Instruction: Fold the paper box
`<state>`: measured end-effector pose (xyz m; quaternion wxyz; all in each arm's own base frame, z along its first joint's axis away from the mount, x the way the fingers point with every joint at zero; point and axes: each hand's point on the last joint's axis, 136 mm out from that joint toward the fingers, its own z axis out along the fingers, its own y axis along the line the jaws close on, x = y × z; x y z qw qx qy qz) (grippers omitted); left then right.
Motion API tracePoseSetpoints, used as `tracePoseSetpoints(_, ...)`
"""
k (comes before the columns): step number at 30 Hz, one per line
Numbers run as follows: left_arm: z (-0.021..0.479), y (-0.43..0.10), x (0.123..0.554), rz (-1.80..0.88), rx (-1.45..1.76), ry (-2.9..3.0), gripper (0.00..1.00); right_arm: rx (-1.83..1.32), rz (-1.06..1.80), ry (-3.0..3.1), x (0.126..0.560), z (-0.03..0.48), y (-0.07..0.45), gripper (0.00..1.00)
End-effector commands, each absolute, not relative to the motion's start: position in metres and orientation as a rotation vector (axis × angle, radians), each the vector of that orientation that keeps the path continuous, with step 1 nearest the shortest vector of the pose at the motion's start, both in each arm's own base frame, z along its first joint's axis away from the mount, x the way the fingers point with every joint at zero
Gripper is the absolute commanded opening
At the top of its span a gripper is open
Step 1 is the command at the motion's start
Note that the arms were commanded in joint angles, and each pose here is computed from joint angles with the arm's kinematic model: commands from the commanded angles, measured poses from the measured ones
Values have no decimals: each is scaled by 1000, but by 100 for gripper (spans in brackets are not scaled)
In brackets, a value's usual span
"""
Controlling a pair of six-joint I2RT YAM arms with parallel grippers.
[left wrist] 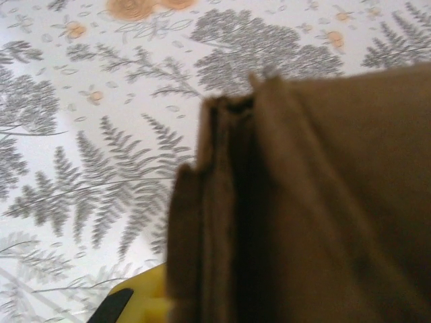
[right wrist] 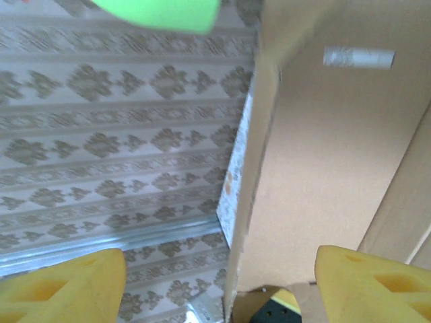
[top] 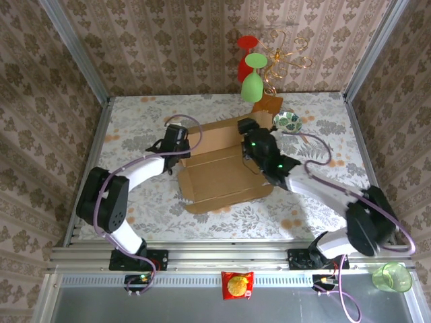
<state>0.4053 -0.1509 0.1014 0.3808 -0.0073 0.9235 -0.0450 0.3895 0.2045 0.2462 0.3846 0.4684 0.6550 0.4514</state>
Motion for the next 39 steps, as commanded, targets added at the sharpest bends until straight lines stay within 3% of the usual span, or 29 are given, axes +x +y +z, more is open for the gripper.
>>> tracePoseSetpoints(1, 114, -141, 396, -126, 69, 2419, 0, 1129, 914, 1795, 370, 230, 164, 74)
tracePoseSetpoints(7, 129, -138, 390, -224, 182, 2475, 0, 944, 809, 1927, 374, 248, 139, 69)
tracePoseSetpoints(13, 136, -136, 383, -261, 218, 2498, 0, 783, 792, 2069, 402, 252, 164, 65)
tracePoseSetpoints(20, 141, -140, 382, -301, 197, 2490, 0, 716, 729, 2158, 439, 220, 180, 65)
tracePoseSetpoints(28, 142, -143, 385, -319, 179, 2481, 0, 748, 853, 2197, 446, 207, 200, 63)
tracePoseSetpoints(39, 140, -150, 394, -340, 181, 2440, 0, 940, 1068, 2105, 441, 200, 210, 46)
